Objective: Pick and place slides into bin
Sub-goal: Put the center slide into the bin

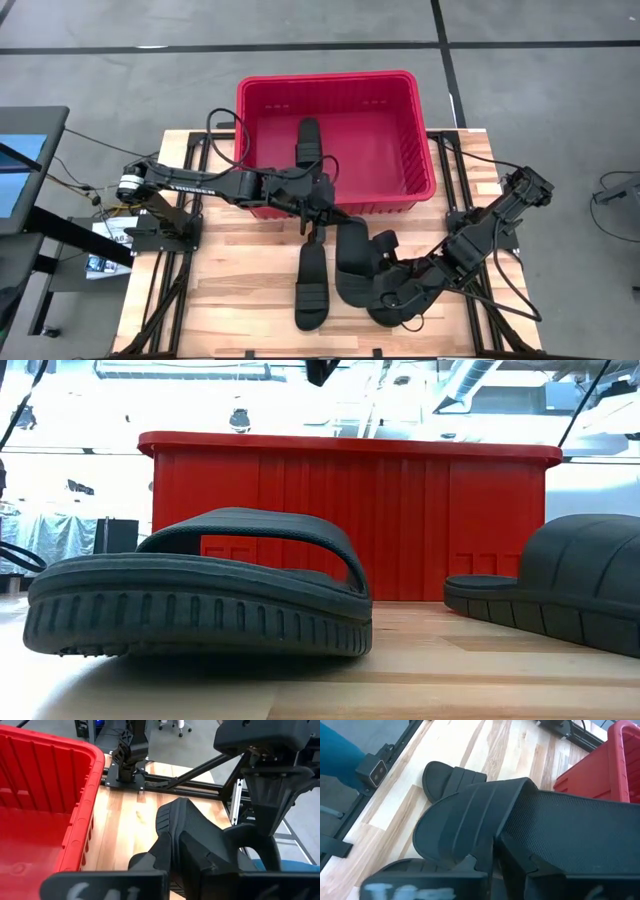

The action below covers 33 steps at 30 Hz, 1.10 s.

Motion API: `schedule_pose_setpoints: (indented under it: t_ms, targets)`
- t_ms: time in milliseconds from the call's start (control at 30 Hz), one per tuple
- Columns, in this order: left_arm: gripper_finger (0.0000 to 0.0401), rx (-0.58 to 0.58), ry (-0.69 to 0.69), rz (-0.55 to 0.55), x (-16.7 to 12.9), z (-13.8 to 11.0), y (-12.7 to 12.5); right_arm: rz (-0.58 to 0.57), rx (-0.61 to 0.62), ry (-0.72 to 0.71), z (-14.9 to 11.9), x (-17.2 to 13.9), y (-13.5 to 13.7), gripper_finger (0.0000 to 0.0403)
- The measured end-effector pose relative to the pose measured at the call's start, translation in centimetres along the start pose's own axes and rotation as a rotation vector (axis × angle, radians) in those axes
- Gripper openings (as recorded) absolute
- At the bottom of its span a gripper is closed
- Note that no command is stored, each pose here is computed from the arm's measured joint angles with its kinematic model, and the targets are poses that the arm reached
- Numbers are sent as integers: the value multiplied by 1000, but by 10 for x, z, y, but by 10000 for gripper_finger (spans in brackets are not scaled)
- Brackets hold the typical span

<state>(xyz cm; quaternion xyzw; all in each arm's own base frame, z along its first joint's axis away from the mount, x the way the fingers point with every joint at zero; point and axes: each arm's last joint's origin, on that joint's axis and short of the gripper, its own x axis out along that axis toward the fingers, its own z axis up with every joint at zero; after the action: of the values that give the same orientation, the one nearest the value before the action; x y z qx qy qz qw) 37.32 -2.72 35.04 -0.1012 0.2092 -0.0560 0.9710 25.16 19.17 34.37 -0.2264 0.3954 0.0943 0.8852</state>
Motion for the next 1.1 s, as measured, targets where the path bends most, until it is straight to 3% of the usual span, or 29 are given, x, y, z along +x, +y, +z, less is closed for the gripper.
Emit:
schedule_pose_setpoints:
  t_ms: [367,567,733,1100]
  targets:
    - [0,1,24,3,0,-2,0,-1,44,9,-1,0,0,117]
    - [0,4,44,10,-2,-4,1,-49,92,114,-12,0,-4,159]
    - [0,36,118,101,-15,3,6,-102,138,235,-25,-3,-6,162]
    - [0,188,112,323,-80,67,-5,-181,245,350,-39,-8,-8,130]
